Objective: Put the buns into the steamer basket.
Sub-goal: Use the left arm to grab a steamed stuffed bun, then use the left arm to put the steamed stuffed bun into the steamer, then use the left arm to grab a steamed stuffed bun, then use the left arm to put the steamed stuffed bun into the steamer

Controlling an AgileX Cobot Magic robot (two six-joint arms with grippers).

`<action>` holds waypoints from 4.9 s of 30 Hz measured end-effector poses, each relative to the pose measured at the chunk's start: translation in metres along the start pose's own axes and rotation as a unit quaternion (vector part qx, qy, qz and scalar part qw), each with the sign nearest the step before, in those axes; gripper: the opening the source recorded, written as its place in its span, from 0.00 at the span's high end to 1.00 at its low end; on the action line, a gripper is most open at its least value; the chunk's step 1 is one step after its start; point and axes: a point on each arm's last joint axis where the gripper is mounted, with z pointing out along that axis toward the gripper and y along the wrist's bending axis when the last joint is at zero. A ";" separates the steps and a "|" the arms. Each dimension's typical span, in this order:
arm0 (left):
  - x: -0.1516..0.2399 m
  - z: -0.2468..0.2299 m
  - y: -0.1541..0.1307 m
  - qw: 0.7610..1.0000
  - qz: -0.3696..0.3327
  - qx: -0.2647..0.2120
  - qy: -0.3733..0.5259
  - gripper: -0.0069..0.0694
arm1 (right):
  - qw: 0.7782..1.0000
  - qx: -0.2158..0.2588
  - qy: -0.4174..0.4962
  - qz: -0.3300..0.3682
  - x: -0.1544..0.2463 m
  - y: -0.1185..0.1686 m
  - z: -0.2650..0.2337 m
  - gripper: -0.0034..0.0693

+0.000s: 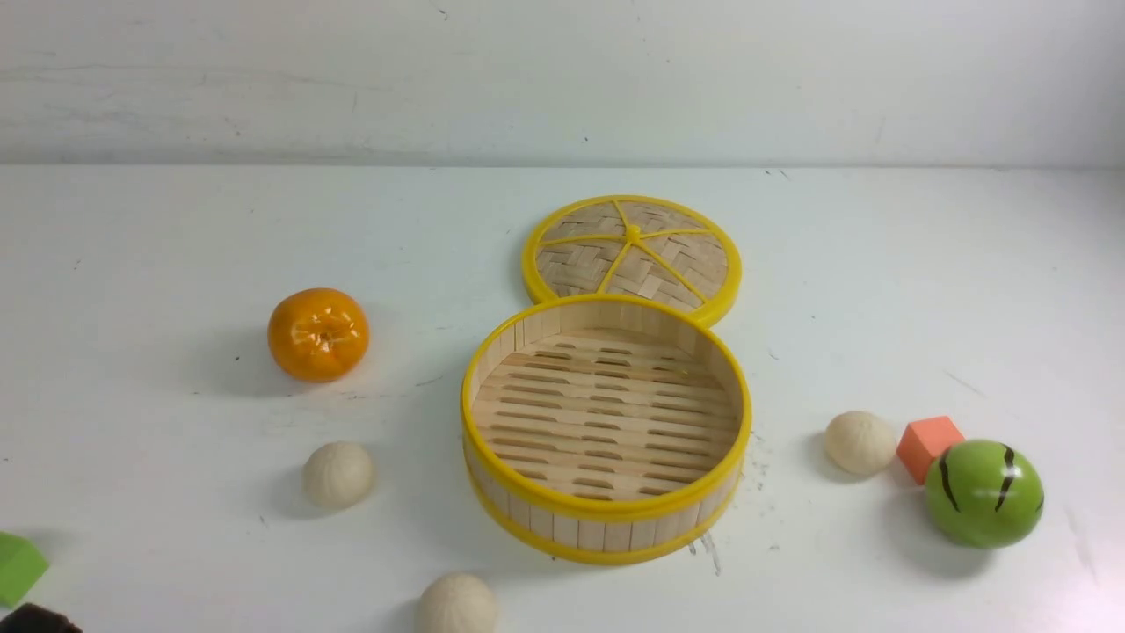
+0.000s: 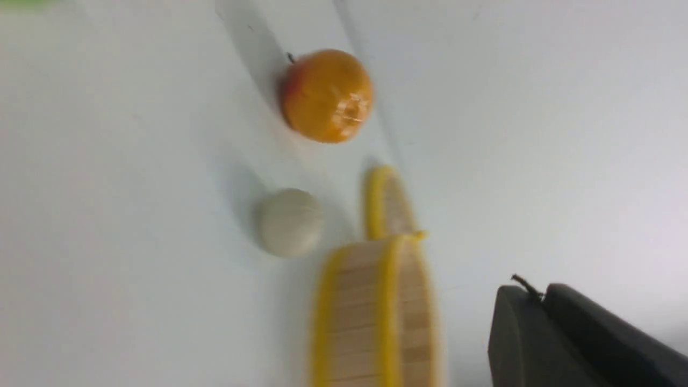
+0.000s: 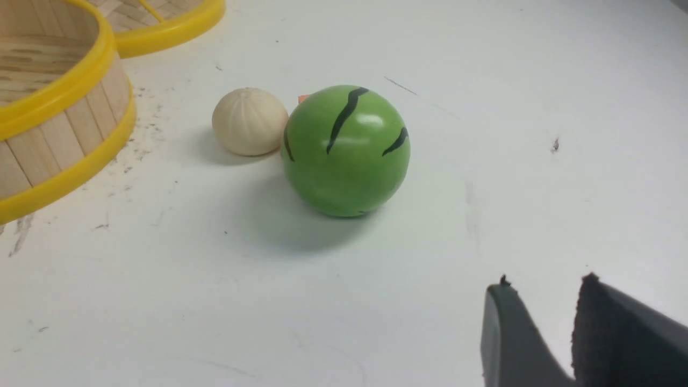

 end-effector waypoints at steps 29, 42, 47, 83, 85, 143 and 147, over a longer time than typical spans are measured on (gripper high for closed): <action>-0.019 0.032 -0.165 0.822 0.524 -0.079 0.208 0.93 | 1.000 0.000 0.000 0.000 0.000 0.000 0.000 0.63; -0.011 0.171 -0.163 0.647 0.588 -0.285 0.392 0.93 | 1.000 0.000 0.000 0.000 0.000 0.000 0.000 0.63; 0.009 0.232 -0.132 0.623 0.561 -0.341 0.425 0.81 | 1.000 0.000 0.000 0.000 0.000 0.000 0.000 0.63; 0.127 0.309 -0.166 0.627 0.601 -0.182 0.460 0.92 | 1.000 0.000 0.000 0.000 0.000 0.000 0.000 0.62; 0.145 0.308 -0.169 0.624 0.601 -0.164 0.472 0.92 | 1.000 0.000 0.000 0.000 0.000 0.000 0.000 0.62; 0.143 0.227 -0.030 0.569 0.516 -0.299 0.566 0.55 | 1.000 0.000 0.000 0.000 0.000 0.000 0.000 0.62; 0.145 0.229 -0.040 0.556 0.524 -0.286 0.578 0.88 | 1.000 0.000 0.000 0.000 0.000 0.000 0.000 0.62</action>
